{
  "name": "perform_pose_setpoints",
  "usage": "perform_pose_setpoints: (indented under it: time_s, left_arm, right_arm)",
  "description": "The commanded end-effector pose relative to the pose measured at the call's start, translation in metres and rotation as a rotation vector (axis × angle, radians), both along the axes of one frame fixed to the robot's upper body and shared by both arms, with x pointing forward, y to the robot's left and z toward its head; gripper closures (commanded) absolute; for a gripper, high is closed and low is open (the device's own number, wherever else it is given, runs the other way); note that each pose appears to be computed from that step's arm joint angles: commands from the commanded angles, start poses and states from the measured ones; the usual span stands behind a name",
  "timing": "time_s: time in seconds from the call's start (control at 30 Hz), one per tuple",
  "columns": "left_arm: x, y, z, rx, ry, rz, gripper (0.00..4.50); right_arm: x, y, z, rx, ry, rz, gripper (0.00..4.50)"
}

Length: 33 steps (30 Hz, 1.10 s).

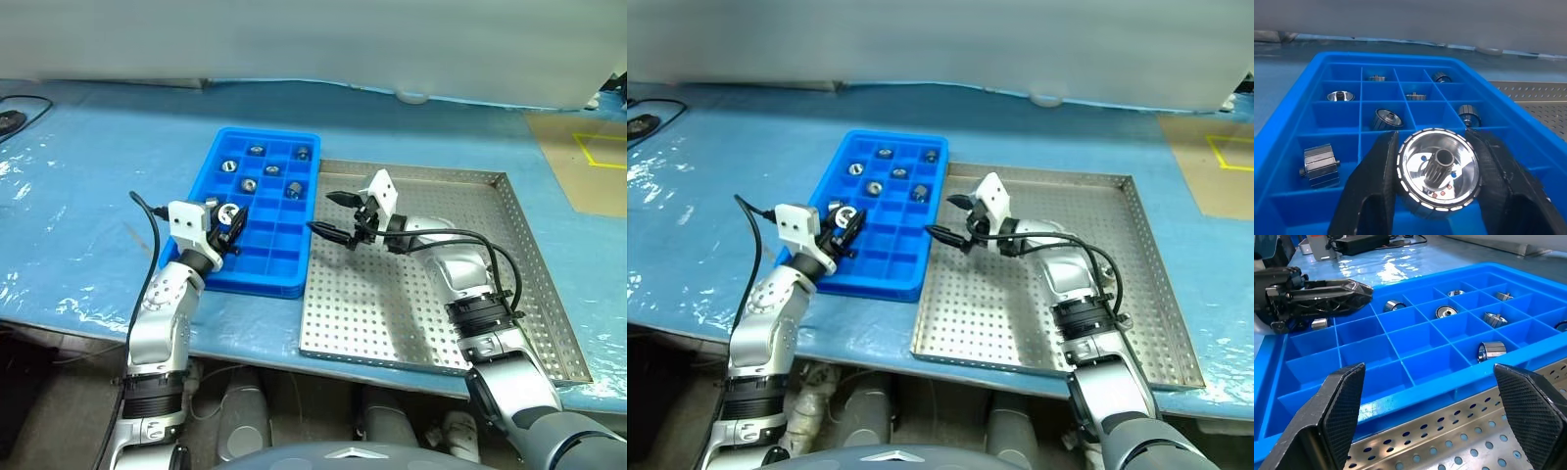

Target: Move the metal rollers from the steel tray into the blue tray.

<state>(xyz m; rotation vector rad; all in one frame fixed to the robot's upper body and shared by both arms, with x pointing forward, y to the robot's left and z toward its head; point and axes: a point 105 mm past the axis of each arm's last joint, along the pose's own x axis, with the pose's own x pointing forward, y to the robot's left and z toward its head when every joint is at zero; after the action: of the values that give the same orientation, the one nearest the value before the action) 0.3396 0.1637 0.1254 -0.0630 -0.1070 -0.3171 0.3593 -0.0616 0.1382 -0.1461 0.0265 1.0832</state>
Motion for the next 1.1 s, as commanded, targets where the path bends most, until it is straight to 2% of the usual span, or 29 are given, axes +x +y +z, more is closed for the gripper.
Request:
perform_pose_setpoints:
  time_s: [0.03,0.23,0.4,0.5,0.7,0.83,0.97,1.1]
  left_arm:
    - [-0.001,0.011,0.006,0.066,-0.021,0.068,2.73]
    - [-0.002,0.014,-0.014,0.063,0.070,0.095,2.73]
    - [0.002,0.005,-0.014,0.049,0.082,0.062,1.04]
    - [0.007,-0.019,0.002,-0.018,0.033,-0.087,0.06]
    - [0.016,-0.051,0.024,-0.040,-0.040,-0.288,0.06]
    - [0.005,-0.089,0.042,-0.060,-0.114,-0.565,0.06]
    - [-0.002,-0.107,0.046,-0.035,-0.148,-0.736,0.06]
    - [-0.002,-0.121,0.048,-0.024,-0.167,-0.837,0.06]
  right_arm:
    - [0.001,0.003,0.010,0.005,-0.051,0.016,0.10]
    - [0.001,-0.001,0.007,-0.005,-0.056,0.003,0.10]
    - [0.002,-0.005,0.008,-0.011,-0.071,-0.015,0.10]
    - [0.004,-0.011,0.010,-0.016,-0.084,-0.048,0.10]
    - [0.011,-0.037,0.015,-0.007,-0.114,-0.198,0.10]
    - [0.017,-0.074,0.018,0.015,-0.119,-0.386,0.10]
    - [0.021,-0.114,0.015,-0.003,-0.088,-0.566,0.10]
    - [0.012,-0.142,0.014,-0.027,-0.062,-0.637,0.10]
